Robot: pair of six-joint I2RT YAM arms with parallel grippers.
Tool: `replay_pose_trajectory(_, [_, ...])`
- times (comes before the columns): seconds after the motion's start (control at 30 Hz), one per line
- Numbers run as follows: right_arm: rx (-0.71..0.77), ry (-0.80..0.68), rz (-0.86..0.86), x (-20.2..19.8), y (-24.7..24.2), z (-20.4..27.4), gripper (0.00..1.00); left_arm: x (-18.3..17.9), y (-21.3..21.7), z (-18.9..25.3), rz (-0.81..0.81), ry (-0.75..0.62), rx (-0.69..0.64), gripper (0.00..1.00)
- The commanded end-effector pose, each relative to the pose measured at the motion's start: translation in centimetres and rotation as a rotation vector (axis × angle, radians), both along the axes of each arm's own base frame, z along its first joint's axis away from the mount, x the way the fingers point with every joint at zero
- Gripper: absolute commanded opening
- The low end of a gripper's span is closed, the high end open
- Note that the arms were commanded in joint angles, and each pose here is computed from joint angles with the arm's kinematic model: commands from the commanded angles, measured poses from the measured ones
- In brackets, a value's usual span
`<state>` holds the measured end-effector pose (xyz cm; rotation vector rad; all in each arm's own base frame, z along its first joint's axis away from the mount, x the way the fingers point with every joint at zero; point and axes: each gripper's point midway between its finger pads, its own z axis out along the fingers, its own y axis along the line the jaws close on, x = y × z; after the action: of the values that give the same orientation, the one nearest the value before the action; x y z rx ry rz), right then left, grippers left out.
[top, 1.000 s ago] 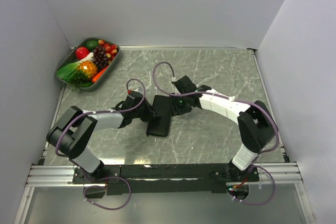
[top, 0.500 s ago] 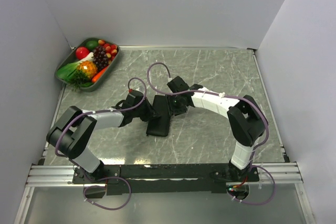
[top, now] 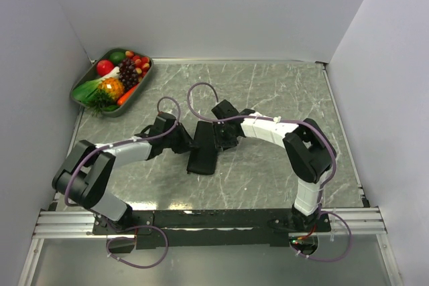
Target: Sort the hair-cutting tools
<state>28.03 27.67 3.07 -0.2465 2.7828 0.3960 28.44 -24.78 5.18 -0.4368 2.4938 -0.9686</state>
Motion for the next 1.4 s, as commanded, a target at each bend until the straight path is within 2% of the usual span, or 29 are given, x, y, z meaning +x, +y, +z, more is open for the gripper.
replay_pose_trajectory(0.0, [-0.079, 0.038, -0.014, -1.0, -0.9, -2.4, 0.45, 0.5, 1.9, 2.1, -0.006, -0.039, 0.004, 0.31])
replay_pose_trajectory(0.1, [-0.09, 0.043, -0.016, -1.4, -1.3, -2.6, 0.46, 0.8, 3.1, 2.7, -0.003, -0.064, 0.011, 0.49])
replay_pose_trajectory(0.23, [-0.105, 0.042, -0.007, -1.5, -1.6, -2.6, 0.46, 0.7, 3.7, 1.9, -0.026, -0.053, 0.022, 0.62])
replay_pose_trajectory(0.43, [-0.11, 0.033, 0.006, -1.5, -2.0, -2.1, 0.46, -0.3, 2.3, -0.6, -0.103, -0.001, -0.041, 0.7])
replay_pose_trajectory(0.73, [-0.052, 0.061, 0.016, -2.3, -2.7, -1.9, 0.42, -0.4, 0.6, -3.8, -0.187, 0.028, -0.111, 0.77])
replay_pose_trajectory(1.07, [-0.07, 0.072, -0.003, -2.6, -4.7, -2.2, 0.42, -2.0, -2.6, -6.4, -0.308, 0.072, -0.172, 0.74])
replay_pose_trajectory(1.37, [-0.08, 0.069, -0.002, -2.8, -5.9, -2.2, 0.42, -2.6, -5.3, -6.2, -0.385, 0.058, -0.226, 0.52])
